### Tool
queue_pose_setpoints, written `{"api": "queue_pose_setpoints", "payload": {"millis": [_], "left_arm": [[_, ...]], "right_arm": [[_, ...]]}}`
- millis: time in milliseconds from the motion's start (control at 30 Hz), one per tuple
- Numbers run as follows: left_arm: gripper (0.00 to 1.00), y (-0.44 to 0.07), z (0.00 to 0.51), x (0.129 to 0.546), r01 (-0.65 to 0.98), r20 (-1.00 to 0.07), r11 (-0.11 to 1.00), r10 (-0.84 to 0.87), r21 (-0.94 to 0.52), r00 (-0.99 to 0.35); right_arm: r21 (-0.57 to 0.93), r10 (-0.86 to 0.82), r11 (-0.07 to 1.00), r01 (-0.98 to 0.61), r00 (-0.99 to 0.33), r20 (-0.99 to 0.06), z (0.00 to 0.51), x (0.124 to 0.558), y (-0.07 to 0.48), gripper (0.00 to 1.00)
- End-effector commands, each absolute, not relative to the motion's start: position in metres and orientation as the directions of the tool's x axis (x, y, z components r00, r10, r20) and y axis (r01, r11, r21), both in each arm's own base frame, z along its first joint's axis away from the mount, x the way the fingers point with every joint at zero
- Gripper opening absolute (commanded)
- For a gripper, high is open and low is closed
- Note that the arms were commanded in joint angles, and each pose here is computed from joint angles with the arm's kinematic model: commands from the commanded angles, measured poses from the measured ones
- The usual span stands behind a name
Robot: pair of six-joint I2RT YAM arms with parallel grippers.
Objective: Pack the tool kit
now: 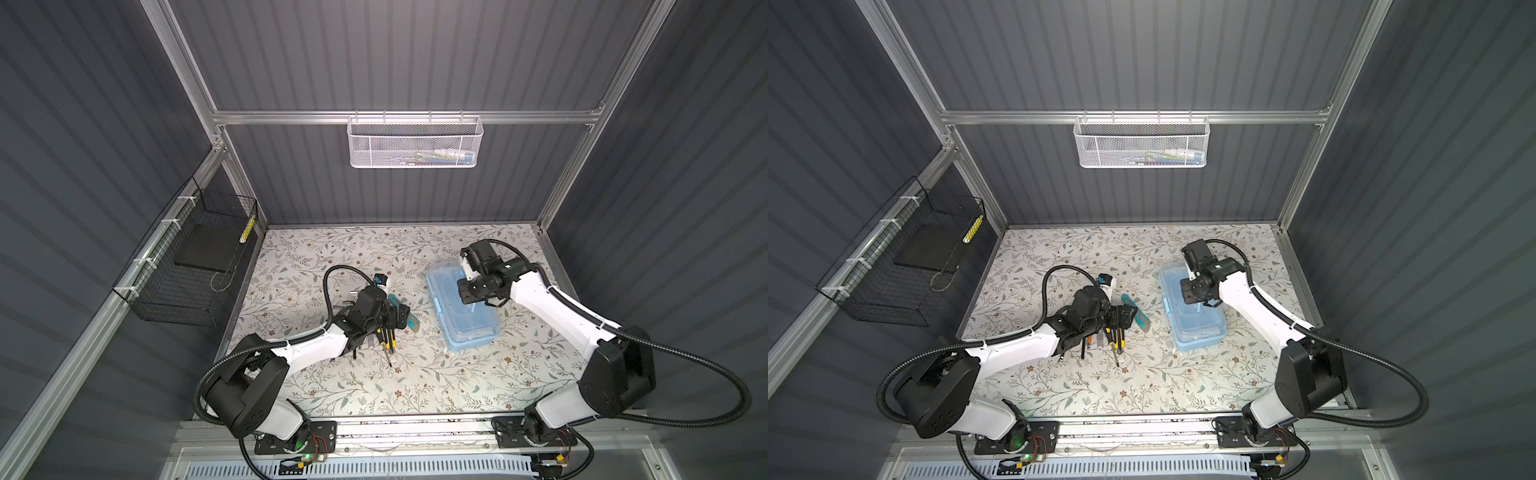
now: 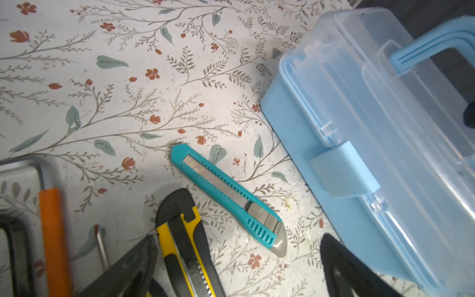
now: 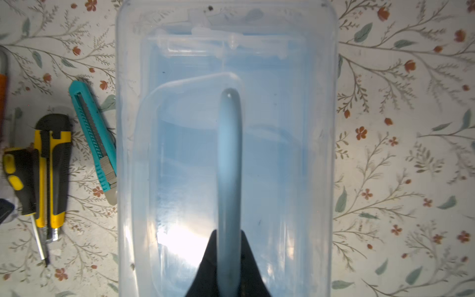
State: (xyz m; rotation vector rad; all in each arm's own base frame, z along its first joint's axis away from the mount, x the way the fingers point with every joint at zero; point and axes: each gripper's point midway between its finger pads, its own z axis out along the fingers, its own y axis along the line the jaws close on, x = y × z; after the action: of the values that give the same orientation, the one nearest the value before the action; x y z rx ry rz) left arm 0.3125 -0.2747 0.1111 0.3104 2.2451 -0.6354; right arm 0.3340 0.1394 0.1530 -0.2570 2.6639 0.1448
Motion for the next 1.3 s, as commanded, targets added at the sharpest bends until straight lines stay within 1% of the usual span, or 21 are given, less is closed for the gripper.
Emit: {"api": "queue_pose_setpoints", "payload": {"millis": [0,67,133,200,233,267,400,600,700,833,1000,1100,1267], "left_arm": [[0.99,-0.288,0.145,0.319,0.447,-0.773,0.796,-0.04,-0.408,-0.633],[0.99,-0.292,0.151,0.319,0.459,-0.776,0.785,-0.044,-0.416,-0.629],[0.99,-0.294,0.157,0.32,0.469,-0.778,0.779,-0.039,-0.417,-0.627],[0.99,-0.296,0.159,0.32,0.474,-0.778,0.776,-0.035,-0.416,-0.627],[0.99,-0.297,0.161,0.32,0.478,-0.78,0.774,-0.033,-0.415,-0.625],[0.99,-0.298,0.161,0.321,0.481,-0.779,0.772,-0.029,-0.416,-0.626],[0.99,-0.302,0.163,0.32,0.495,-0.776,0.759,-0.022,-0.424,-0.631],[0.99,-0.312,0.168,0.319,0.514,-0.77,0.726,-0.033,-0.456,-0.637],[0.99,-0.316,0.171,0.32,0.521,-0.769,0.715,-0.036,-0.466,-0.638],[0.99,-0.322,0.174,0.322,0.53,-0.769,0.701,-0.041,-0.478,-0.638],[1.0,-0.338,0.179,0.326,0.541,-0.751,0.648,-0.073,-0.536,-0.657],[0.99,-0.347,0.177,0.329,0.517,-0.72,0.625,-0.107,-0.585,-0.686],[0.99,-0.36,0.181,0.328,0.509,-0.688,0.56,-0.159,-0.654,-0.708]], "right_arm": [[0.334,-0.019,0.912,-0.237,-0.839,-0.543,0.189,0.342,0.161,0.0],[0.448,0.041,0.859,-0.247,-0.84,-0.542,0.199,0.34,0.163,0.0],[0.565,0.116,0.782,-0.263,-0.83,-0.546,0.214,0.341,0.163,0.0],[0.66,0.18,0.705,-0.262,-0.833,-0.523,0.223,0.341,0.162,0.0],[0.69,0.207,0.669,-0.276,-0.823,-0.529,0.228,0.345,0.16,0.0],[0.724,0.235,0.636,-0.269,-0.826,-0.513,0.228,0.346,0.157,0.0],[0.815,0.299,0.522,-0.252,-0.841,-0.452,0.221,0.349,0.15,0.0],[0.872,0.312,0.426,-0.239,-0.866,-0.39,0.201,0.348,0.146,0.0],[0.885,0.316,0.407,-0.225,-0.875,-0.367,0.19,0.347,0.142,0.0],[0.885,0.323,0.42,-0.202,-0.878,-0.354,0.177,0.346,0.13,0.0],[0.844,0.305,0.506,-0.178,-0.878,-0.368,0.159,0.346,0.119,0.0],[0.818,0.29,0.546,-0.182,-0.875,-0.388,0.155,0.347,0.115,0.0],[0.792,0.28,0.579,-0.196,-0.864,-0.419,0.153,0.354,0.111,0.0]]}}
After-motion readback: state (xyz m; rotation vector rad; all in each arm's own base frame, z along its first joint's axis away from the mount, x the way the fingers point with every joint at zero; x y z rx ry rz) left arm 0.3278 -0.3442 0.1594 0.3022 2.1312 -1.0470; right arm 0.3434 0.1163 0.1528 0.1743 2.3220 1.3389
